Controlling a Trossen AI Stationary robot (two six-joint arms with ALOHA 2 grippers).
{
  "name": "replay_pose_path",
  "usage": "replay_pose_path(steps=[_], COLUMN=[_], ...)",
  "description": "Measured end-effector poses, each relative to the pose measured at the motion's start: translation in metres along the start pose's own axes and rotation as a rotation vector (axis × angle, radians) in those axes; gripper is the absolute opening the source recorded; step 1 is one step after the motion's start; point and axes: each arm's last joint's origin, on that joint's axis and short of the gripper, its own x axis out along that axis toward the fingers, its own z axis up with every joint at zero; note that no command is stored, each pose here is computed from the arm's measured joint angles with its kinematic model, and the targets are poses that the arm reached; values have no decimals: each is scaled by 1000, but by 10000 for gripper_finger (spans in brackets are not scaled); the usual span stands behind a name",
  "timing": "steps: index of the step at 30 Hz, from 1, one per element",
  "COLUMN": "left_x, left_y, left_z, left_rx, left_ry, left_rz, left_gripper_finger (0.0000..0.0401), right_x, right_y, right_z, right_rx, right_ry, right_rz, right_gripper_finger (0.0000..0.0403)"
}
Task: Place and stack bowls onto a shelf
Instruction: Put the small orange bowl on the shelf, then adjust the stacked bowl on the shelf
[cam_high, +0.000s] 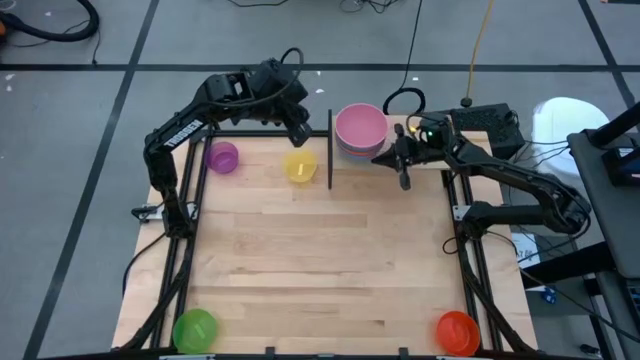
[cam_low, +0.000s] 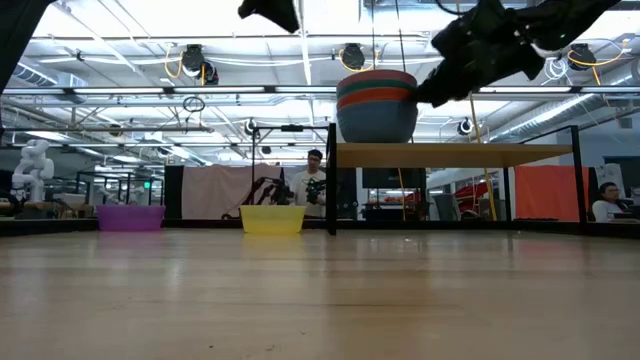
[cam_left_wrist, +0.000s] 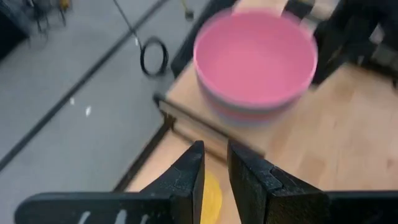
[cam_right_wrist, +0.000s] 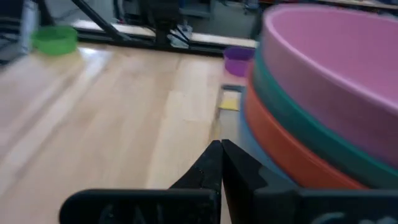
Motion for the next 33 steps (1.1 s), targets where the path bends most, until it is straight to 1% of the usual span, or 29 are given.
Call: replay_pose_path(steps=[3,7,11,16,22,25,30,33], left_x=[-1,-3,-5,-6,-6,-6,-6,-6], left_y=[-1,-4,-9,-12,-12,-12,-12,-12], left_z=[-11,-23,-27,-28,-28,-28,-28,-28], left_rx=[-2,7,29,40,39,36,-3,-40], left_ry=[113,227,270,275,275,275,275,275], left_rz=[5,11,5,-2,-2,-1,4,9], left_gripper_finger=[76,76,76,76,76,76,76,76], right_x=[-11,-30,-49,-73,-104,-117,-134,-142], right_y=[9,27,50,80,115,130,147,154], right_z=[5,8,10,10,-5,-16,-32,-40], right_rx=[26,104,182,385,678,783,888,875], right_ry=[-12,8,45,93,256,368,571,679], right_rz=[37,104,147,210,283,329,444,508], right_gripper_finger=[0,0,0,0,0,0,0,0])
